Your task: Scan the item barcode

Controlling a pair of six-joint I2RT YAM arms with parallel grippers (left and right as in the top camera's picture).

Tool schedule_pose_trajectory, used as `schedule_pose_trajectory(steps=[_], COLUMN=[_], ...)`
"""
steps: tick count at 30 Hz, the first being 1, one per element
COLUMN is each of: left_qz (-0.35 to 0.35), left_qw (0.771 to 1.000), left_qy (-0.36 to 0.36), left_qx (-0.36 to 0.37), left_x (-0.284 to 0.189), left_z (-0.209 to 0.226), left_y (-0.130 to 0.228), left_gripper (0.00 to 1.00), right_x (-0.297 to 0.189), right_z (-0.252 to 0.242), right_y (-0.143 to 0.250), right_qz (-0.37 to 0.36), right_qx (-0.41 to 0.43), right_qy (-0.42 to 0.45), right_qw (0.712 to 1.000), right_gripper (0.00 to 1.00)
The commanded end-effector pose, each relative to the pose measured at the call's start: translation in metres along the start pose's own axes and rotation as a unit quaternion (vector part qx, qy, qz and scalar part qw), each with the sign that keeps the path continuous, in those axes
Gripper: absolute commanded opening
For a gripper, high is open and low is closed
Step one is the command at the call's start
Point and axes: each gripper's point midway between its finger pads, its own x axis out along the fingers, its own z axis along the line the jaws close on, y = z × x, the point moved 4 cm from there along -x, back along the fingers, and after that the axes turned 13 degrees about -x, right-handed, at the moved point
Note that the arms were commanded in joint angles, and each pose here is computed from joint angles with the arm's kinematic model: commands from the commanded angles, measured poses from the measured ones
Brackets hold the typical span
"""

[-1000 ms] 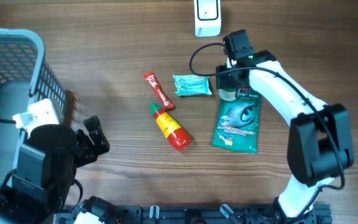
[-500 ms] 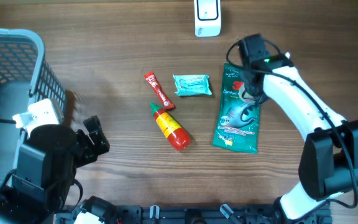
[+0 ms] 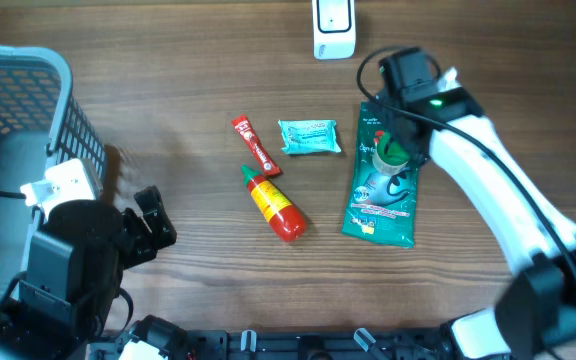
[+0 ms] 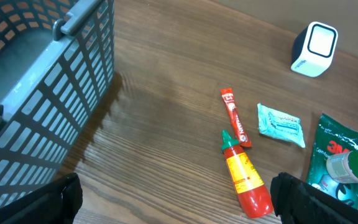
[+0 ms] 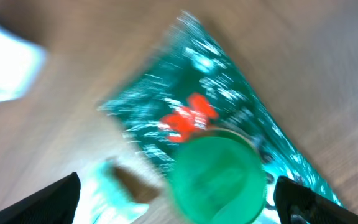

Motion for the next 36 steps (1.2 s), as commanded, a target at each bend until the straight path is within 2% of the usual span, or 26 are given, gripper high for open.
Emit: schedule_pose_trajectory(steps=[1,4,8,12,17,22,25,32,36], left_qz=[-0.004,-0.004,-0.004,-0.004,-0.004,-0.004,-0.004,-0.004,-0.004], left_qw=[1.000,1.000,1.000,1.000,1.000,1.000,1.000,1.000,1.000], left_qy=[-0.004,-0.004,-0.004,-0.004,-0.004,-0.004,-0.004,-0.004,-0.004], left_qx=[-0.004,-0.004,-0.004,-0.004,-0.004,-0.004,-0.004,-0.004,-0.004], left_x=[0.000,0.000,0.000,0.000,0.000,0.000,0.000,0.000,0.000], left_z=[0.000,0.000,0.000,0.000,0.000,0.000,0.000,0.000,0.000], left_y=[-0.001,-0.001,-0.001,-0.001,-0.001,-0.001,-0.001,-0.001,-0.001], left_gripper=[1.00,1.00,1.00,1.00,1.00,1.00,1.00,1.00,1.00], right_x=[-0.065,-0.058,-0.005,0.039,0.060,0.072,0.074,0.096,0.110], right_z=[0.017,0.020,0.019,0.019,0.013,-0.008,-0.014,-0.024,-0.035], right_y=[-0.039,-0.037,-0.008,0.018,0.026,0.032,0.041,0.058,0.057], right_qz=[-0.110,-0.108,-0.014,0.060,0.095,0.160,0.192,0.236,0.242], right_qx=[-0.275,-0.381,-0.485,-0.485,-0.470,-0.437,-0.455,-0.454,-0.443], right_qy=[-0.064,-0.056,-0.045,-0.051,-0.054,-0.089,-0.114,-0.093,-0.046], right_qw=[0.953,0.916,0.873,0.871,0.876,0.880,0.862,0.854,0.862], right_gripper=[1.00,1.00,1.00,1.00,1.00,1.00,1.00,0.99,0.91])
